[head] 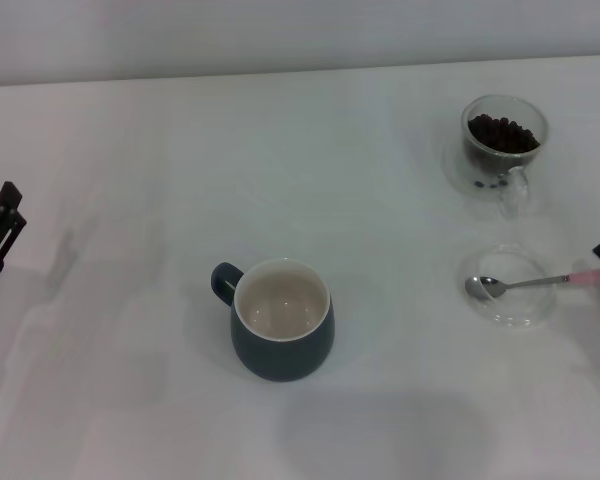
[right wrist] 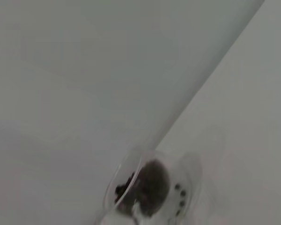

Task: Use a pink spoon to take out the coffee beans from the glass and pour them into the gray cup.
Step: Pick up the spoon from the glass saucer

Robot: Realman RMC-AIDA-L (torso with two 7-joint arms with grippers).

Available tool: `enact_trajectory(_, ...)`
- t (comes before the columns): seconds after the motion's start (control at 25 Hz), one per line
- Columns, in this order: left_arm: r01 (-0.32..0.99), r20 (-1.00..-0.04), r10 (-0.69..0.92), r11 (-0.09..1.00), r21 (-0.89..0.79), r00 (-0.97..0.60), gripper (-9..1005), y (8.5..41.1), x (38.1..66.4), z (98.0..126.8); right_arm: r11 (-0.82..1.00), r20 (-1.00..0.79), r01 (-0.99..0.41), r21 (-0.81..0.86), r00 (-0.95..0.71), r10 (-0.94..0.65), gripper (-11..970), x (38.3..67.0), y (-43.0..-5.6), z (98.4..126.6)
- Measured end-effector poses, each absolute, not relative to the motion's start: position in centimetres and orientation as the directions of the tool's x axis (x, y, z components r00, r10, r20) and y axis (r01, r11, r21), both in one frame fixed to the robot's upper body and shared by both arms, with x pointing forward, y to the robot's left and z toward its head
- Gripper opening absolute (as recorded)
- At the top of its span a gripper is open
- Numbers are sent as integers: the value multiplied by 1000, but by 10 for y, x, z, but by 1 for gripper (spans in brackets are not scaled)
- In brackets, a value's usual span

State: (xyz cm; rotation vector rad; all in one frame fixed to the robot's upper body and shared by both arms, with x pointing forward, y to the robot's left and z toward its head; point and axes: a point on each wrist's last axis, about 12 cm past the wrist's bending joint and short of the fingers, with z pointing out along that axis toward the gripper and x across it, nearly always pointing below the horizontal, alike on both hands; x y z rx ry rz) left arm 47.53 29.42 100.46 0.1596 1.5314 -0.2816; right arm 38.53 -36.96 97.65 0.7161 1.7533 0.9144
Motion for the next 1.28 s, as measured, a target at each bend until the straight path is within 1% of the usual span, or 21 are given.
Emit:
enact_trajectory(0.12, 281, -997, -80, 957, -71, 19, 832, 294, 477, 1005, 543, -496, 37, 839, -360, 790, 872, 388, -365, 976)
enact_trajectory(0.32, 279, -997, -79, 958, -70, 19, 832, 294, 477, 1005, 535, -491, 29, 844, -358, 794, 871, 389, -364, 977)
enact_trajectory(0.52, 278, -997, -77, 958, -70, 18, 832, 295, 477, 1005, 530, -488, 29, 847, -350, 799, 683, 388, -365, 978)
enact_trajectory(0.64, 276, -997, -77, 959, -69, 16, 832, 295, 476, 1005, 526, -486, 24, 850, -349, 801, 443, 387, -365, 979)
enact_trajectory(0.84, 273, -997, -77, 960, -70, 15, 831, 296, 475, 1004, 513, -472, 26, 858, -356, 807, 416, 386, -364, 979)
enact_trajectory(1.04, 264, -997, -82, 962, -74, 17, 831, 297, 474, 1004, 506, -465, 19, 862, -366, 806, 320, 386, -363, 979)
enact_trajectory(1.28, 263, -996, -85, 962, -77, 21, 832, 296, 474, 1005, 502, -487, -58, 863, -359, 796, 205, 389, -364, 989)
